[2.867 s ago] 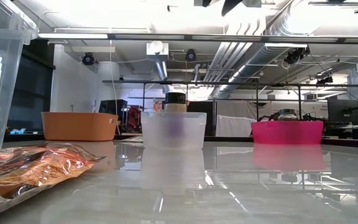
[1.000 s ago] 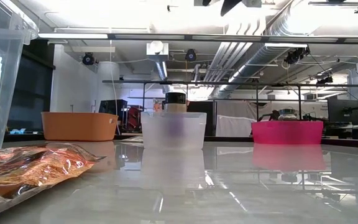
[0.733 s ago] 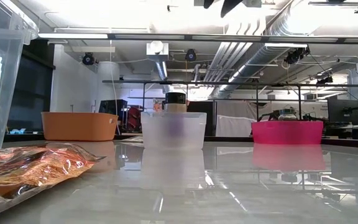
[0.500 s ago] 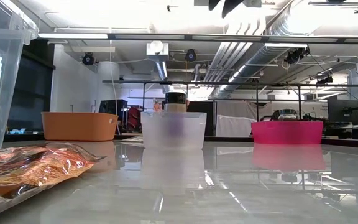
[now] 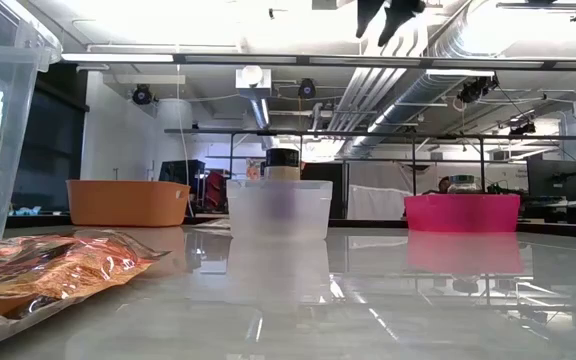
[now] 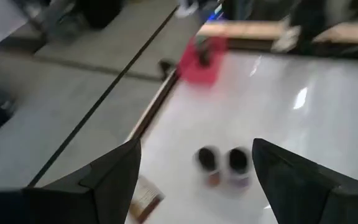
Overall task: Sort spices by type
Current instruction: Put the green seasoning bottle into the pink bin
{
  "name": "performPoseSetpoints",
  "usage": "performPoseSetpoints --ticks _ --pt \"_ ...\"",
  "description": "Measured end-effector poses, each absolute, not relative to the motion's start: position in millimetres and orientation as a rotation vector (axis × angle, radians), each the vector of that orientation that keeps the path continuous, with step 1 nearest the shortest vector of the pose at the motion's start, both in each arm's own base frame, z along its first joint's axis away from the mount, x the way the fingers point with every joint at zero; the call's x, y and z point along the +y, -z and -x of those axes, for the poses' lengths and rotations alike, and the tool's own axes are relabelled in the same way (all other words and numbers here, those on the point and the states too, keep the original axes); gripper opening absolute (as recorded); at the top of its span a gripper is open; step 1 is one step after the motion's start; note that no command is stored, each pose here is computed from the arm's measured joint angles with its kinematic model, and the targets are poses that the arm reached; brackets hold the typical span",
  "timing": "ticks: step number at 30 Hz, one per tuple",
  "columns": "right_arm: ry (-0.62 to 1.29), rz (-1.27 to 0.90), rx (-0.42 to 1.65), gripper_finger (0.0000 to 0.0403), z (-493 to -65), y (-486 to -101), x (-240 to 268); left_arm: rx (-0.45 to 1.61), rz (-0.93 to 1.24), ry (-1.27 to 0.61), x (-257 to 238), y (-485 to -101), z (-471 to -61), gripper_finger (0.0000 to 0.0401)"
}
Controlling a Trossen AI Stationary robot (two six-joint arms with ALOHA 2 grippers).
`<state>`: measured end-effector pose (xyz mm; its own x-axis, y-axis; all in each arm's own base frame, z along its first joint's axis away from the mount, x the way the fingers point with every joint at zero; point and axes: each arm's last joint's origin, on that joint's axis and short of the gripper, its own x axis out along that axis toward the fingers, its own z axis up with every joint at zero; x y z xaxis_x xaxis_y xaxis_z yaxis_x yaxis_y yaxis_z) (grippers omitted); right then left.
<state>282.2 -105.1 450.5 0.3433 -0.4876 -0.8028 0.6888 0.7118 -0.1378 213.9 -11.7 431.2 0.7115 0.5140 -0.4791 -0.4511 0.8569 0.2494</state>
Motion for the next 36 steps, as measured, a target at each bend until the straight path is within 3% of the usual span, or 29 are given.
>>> performPoseSetpoints --ticks 5,14,24,30,36 --pt "0.544 -0.451 0.958 0.0346 -284 -447 -113 0.675 -0.045 -0.488 44 -414 -220 0.0294" --pt "0.303 -0.402 0.974 0.0346 -302 -449 -48 0.529 0.067 -0.231 98 -389 -233 0.0294" --pt "-0.072 -0.383 1.184 0.0346 -300 -434 51 0.364 0.441 -0.259 96 -387 -243 0.0294" --pt "-0.275 -0.37 1.338 0.0346 -314 -382 80 0.402 0.651 -0.246 78 -383 -248 0.0294" --pt "-0.303 -0.38 1.394 0.0346 -327 -334 114 0.53 0.607 -0.166 43 -376 -251 0.0294"
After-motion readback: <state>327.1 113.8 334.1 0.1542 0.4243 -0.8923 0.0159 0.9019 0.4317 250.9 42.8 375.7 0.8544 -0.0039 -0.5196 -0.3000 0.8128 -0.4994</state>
